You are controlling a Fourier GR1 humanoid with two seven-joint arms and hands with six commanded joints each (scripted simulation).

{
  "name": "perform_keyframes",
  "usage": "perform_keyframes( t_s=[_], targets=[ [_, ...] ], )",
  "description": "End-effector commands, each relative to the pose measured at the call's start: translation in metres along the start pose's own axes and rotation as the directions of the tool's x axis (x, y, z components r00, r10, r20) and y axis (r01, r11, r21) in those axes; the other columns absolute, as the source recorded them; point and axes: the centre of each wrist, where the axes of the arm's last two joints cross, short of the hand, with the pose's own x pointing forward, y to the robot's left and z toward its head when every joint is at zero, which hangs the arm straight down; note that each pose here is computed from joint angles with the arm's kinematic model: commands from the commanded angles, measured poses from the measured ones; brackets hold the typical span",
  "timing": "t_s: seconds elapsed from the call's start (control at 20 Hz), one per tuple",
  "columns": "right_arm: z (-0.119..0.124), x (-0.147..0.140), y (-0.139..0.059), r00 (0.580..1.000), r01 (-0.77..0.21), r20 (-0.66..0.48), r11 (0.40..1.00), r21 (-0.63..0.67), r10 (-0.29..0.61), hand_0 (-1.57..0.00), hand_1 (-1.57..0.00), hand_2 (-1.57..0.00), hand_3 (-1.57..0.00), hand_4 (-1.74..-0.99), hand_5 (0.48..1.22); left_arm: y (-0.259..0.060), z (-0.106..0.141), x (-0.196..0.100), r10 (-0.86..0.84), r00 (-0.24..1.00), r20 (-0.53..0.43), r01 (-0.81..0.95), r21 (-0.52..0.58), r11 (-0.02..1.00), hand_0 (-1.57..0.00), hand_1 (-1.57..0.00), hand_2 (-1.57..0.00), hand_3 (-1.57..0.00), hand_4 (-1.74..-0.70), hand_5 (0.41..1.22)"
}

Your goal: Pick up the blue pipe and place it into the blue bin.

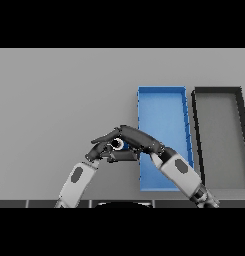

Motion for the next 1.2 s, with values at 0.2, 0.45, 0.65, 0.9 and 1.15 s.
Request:
perform_keyframes(
  t_s=[0.2, 0.45, 0.65, 0.9, 1.15],
  targets=[
    [0.001, 0.006, 0.003, 0.999, 0.002, -0.037, 1.000, -0.014, -0.003, -1.57, -1.57, -1.57, -1.56, -1.739, 1.214, 0.001, 0.002, 0.003, -0.050, 0.997, -0.057, 0.046, -0.071, 0.996, -0.38, -0.35, -0.34, -0.30, -1.08, 1.029],
    [0.000, 0.002, 0.007, 1.000, -0.013, -0.010, 1.000, -0.020, 0.013, -1.57, -1.57, -1.57, -1.57, -1.740, 1.219, 0.005, 0.004, 0.002, -0.025, 0.987, -0.158, 0.018, -0.043, 0.999, -0.12, -0.11, -0.11, -0.10, -0.97, 0.647],
    [0.001, 0.003, 0.006, 0.999, 0.028, 0.031, 0.999, -0.028, -0.027, -1.57, -1.57, -1.57, -1.57, -1.741, 1.220, 0.005, 0.004, 0.000, -0.036, 0.984, -0.172, 0.031, -0.032, 0.999, -0.05, -0.05, -0.04, -0.04, -0.95, 0.513],
    [-0.001, 0.030, -0.012, 0.981, 0.185, 0.072, 0.982, -0.041, -0.182, -1.57, -1.57, -1.57, -1.57, -1.741, 1.221, 0.004, 0.009, -0.003, -0.043, 0.980, -0.195, 0.035, -0.042, 0.998, -0.02, -0.01, -0.01, -0.01, -0.91, 0.470],
    [-0.011, 0.083, -0.054, 0.963, 0.209, 0.179, 0.978, -0.013, -0.203, -1.57, -1.57, -1.57, -1.57, -1.741, 1.221, 0.004, 0.005, -0.005, -0.039, 0.977, -0.210, 0.031, -0.044, 0.999, 0.00, 0.00, 0.00, 0.00, -0.91, 0.441]
  ],
)
